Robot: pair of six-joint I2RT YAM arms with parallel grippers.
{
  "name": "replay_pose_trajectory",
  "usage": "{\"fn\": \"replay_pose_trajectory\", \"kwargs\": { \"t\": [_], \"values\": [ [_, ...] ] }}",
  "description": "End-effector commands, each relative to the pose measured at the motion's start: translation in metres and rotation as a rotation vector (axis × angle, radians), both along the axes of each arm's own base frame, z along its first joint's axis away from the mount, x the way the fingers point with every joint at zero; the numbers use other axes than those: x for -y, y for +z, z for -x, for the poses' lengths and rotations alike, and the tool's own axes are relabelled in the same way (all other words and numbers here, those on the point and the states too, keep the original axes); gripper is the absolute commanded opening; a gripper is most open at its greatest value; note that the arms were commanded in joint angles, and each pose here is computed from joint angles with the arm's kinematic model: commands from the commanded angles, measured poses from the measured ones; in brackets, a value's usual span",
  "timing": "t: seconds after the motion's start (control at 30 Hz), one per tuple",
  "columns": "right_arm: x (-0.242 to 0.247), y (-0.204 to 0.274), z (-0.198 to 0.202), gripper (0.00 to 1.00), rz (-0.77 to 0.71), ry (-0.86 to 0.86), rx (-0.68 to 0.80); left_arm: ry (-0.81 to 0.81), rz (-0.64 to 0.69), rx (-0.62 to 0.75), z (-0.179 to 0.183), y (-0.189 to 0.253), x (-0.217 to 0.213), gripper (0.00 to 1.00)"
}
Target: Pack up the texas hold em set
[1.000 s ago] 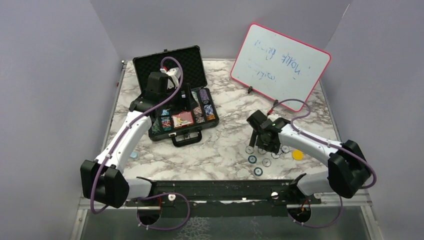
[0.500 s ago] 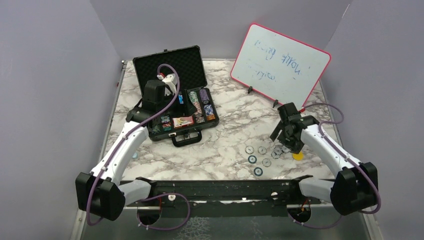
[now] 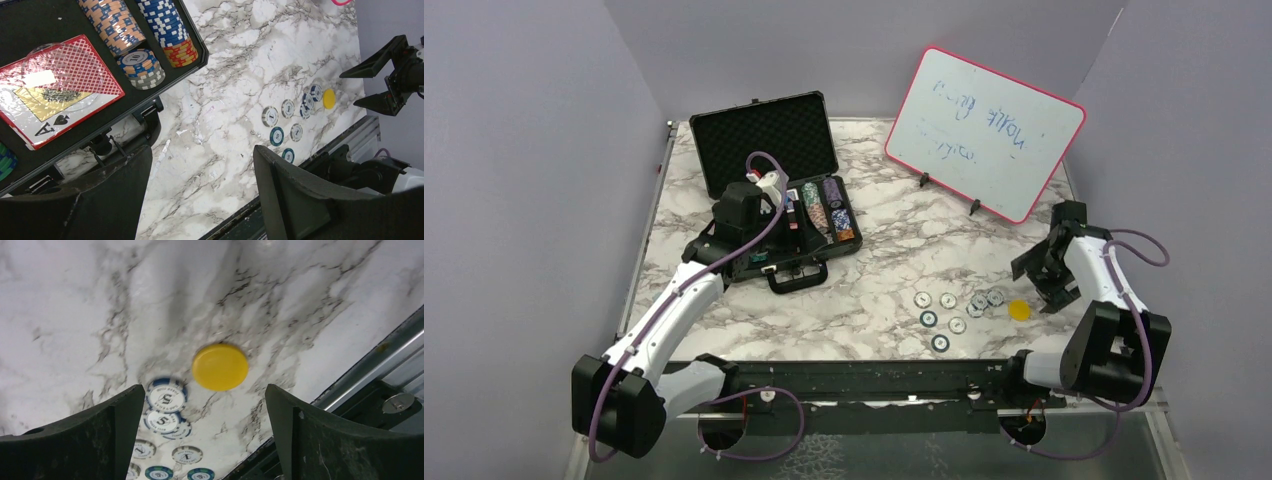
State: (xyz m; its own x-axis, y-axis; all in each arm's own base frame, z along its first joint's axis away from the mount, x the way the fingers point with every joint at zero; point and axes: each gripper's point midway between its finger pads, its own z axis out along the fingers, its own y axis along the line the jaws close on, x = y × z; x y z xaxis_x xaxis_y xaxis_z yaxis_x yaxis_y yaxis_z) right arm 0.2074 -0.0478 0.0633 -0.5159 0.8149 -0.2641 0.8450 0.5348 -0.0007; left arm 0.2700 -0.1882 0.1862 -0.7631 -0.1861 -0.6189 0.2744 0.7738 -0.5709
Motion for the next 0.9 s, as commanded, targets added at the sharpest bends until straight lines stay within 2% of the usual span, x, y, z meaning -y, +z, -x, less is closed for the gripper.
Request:
{"fn": "replay_pose_trajectory", "kwargs": {
  "t": [0.0, 0.3, 0.47, 0.87],
  "values": [
    [0.006, -0.017, 0.024, 0.94, -0.068, -0.091, -0.079, -0.015, 0.031, 0.013, 0.005, 0.003, 0.006, 0.77],
    [-0.010, -0.044, 0.034, 0.87, -0.153, -0.152, -0.094, -0.010, -0.075, 0.037, -0.005, 0.007, -0.003, 0.77],
    [-0.008, -0.054, 0.036, 0.84, -0.144, -0.159, -0.101, -0.021, -0.083, 0.033, -0.006, 0.006, 0.000, 0.77],
    [0.009, -0.065, 0.016, 0.63, -0.077, -0.078, -0.059, -0.021, -0.086, 0.029, -0.010, 0.007, 0.002, 0.77]
  ]
}}
